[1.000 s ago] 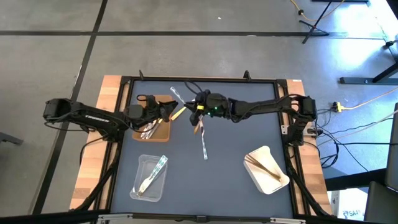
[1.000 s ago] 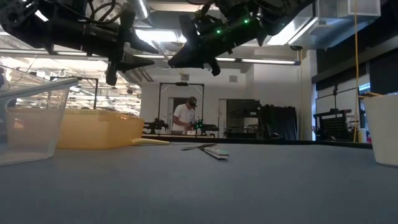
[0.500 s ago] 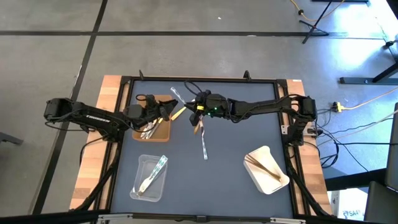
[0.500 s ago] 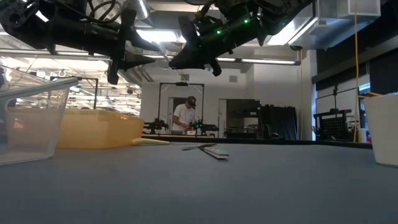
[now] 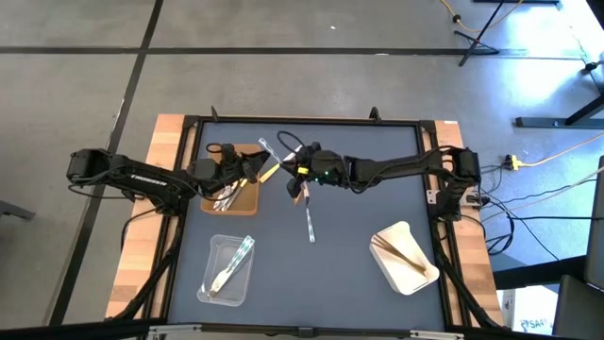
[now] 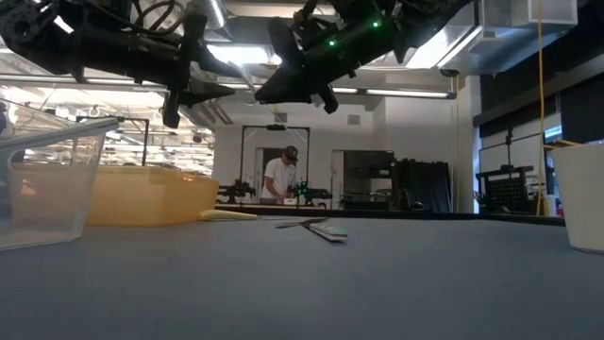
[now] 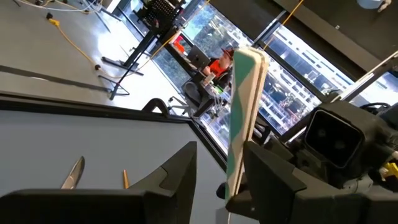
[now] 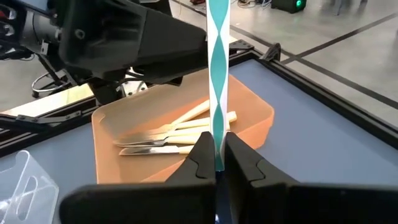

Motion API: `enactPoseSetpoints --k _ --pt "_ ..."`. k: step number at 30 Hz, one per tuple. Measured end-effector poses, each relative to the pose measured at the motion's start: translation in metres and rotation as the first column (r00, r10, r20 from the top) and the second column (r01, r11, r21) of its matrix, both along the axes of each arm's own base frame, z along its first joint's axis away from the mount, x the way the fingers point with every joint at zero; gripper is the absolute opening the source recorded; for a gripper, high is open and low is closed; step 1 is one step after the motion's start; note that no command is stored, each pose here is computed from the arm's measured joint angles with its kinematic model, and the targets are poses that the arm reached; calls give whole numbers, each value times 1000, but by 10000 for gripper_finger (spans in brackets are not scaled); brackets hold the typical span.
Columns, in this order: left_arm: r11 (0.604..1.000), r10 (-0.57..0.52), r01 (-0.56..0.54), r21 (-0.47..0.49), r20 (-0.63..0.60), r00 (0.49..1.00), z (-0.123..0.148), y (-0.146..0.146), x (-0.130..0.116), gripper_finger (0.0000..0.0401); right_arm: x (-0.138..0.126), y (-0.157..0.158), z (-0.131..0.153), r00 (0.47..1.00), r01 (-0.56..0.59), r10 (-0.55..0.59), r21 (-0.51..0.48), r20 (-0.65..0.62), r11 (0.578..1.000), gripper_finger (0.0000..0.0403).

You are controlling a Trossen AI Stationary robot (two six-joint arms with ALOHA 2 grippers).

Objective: Sort silverware by color (type)
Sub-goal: Put the green knife into the transparent bin

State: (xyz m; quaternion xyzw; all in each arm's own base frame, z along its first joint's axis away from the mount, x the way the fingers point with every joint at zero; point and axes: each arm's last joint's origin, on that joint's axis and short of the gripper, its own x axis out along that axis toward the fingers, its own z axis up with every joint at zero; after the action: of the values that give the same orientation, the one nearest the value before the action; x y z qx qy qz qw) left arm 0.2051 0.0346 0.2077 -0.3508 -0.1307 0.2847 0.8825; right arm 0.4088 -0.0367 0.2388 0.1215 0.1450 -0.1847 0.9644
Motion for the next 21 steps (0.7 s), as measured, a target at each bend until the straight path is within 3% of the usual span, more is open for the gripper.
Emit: enactPoseSetpoints --k 17,21 --pt "1000 -2 2 0 0 1000 0 0 0 125 -1 2 -7 998 26 -27 -10 -54 1000 0" --pt "1000 -2 2 0 -1 1000 0 0 0 125 3 3 -17 997 -10 11 7 -76 1000 0"
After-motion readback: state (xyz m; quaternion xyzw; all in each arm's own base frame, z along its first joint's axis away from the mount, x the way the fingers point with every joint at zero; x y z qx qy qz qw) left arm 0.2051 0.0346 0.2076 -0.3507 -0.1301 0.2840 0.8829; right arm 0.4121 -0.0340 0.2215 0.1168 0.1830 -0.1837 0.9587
